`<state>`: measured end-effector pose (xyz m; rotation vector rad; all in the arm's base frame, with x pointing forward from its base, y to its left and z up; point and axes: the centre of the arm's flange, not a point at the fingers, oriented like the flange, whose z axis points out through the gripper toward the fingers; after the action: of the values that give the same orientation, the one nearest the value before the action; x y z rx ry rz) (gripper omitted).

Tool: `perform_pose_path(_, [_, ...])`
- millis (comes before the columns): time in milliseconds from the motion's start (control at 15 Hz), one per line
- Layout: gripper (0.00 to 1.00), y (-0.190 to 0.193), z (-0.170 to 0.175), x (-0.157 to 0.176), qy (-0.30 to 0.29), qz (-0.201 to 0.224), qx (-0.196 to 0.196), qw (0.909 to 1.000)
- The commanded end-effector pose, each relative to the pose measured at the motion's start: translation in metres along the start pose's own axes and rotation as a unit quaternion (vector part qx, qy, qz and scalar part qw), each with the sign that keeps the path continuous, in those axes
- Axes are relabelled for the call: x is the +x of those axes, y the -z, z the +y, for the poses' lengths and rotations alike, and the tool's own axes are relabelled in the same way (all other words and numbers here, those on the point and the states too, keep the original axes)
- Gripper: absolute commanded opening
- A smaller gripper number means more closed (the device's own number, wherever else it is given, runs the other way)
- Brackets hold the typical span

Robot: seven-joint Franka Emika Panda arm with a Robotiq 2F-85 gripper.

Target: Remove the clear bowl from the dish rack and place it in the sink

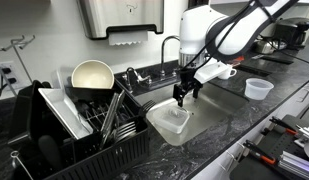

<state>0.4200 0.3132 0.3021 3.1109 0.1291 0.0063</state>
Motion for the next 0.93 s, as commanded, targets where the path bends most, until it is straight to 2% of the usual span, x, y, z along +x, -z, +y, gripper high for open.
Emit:
perform_pose_path(0, [1.0, 0.033, 0.007, -0.025, 0.008, 0.027, -0.01, 0.9996])
perform_pose_path(333, [1.0, 0.071, 0.009, -0.051, 0.011, 0.064, -0.005, 0.9979])
perform_pose_path(400, [1.0, 0.065, 0.002, -0.037, 0.016, 0.057, -0.002, 0.9983])
perform_pose_path(867, [1.0, 0.069, 0.006, -0.047, 0.015, 0.062, -0.006, 0.9979])
